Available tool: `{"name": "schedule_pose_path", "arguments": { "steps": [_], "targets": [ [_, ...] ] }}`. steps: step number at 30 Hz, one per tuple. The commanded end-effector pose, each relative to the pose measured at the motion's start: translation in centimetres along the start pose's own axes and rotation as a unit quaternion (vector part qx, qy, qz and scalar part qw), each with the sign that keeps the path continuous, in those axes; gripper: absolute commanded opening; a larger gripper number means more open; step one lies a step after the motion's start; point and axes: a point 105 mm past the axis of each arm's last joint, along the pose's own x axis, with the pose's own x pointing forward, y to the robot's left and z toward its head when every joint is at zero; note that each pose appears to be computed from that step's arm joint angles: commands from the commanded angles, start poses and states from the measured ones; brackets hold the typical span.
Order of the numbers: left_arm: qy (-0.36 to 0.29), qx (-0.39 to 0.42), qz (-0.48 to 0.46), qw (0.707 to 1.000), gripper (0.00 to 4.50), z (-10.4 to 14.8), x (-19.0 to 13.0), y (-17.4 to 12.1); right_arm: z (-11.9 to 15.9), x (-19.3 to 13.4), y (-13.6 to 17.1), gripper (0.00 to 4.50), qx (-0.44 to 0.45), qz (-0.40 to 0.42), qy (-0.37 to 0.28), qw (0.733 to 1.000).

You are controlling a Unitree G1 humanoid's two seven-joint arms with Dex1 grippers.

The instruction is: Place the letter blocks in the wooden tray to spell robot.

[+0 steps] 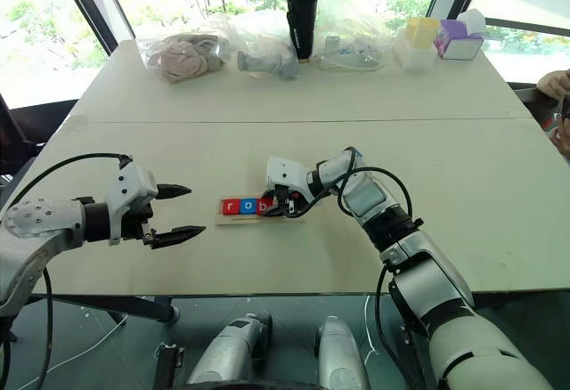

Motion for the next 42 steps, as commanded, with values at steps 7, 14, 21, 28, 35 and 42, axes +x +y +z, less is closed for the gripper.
{"name": "schedule_pose_path", "arguments": {
  "steps": [7, 14, 21, 28, 35, 42],
  "targets": [
    [-0.014, 0.024, 0.004, 1.0, 4.5, 1.0, 0.1, 0.1, 1.7, -0.1, -1.1, 1.16, -0.011, -0.019, -0.017, 1.0],
    [-0.016, 0.025, 0.004, 1.0, 4.5, 1.0, 0.3, 0.1, 1.5, -0.3, -1.1, 1.16, -0.006, -0.023, -0.017, 1.0],
    [-0.016, 0.026, 0.004, 1.0, 4.5, 0.9, 0.4, 0.2, 1.5, -0.1, -0.8, 1.16, 0.002, -0.018, -0.021, 1.0],
    [-0.016, 0.027, 0.005, 0.999, 4.5, 0.9, 0.5, 0.2, 1.9, 0.3, -0.8, 4.12, 0.006, -0.022, -0.03, 0.999],
    [-0.015, 0.028, 0.007, 0.999, 4.5, 0.9, 0.5, 0.3, 3.4, -2.0, -2.6, 4.49, -0.003, -0.092, -0.06, 0.994],
    [-0.013, 0.027, 0.004, 1.0, 4.5, 0.8, 0.4, 0.4, 1.8, -4.3, -2.2, 4.49, -0.041, -0.124, -0.021, 0.991]
  ]
}}
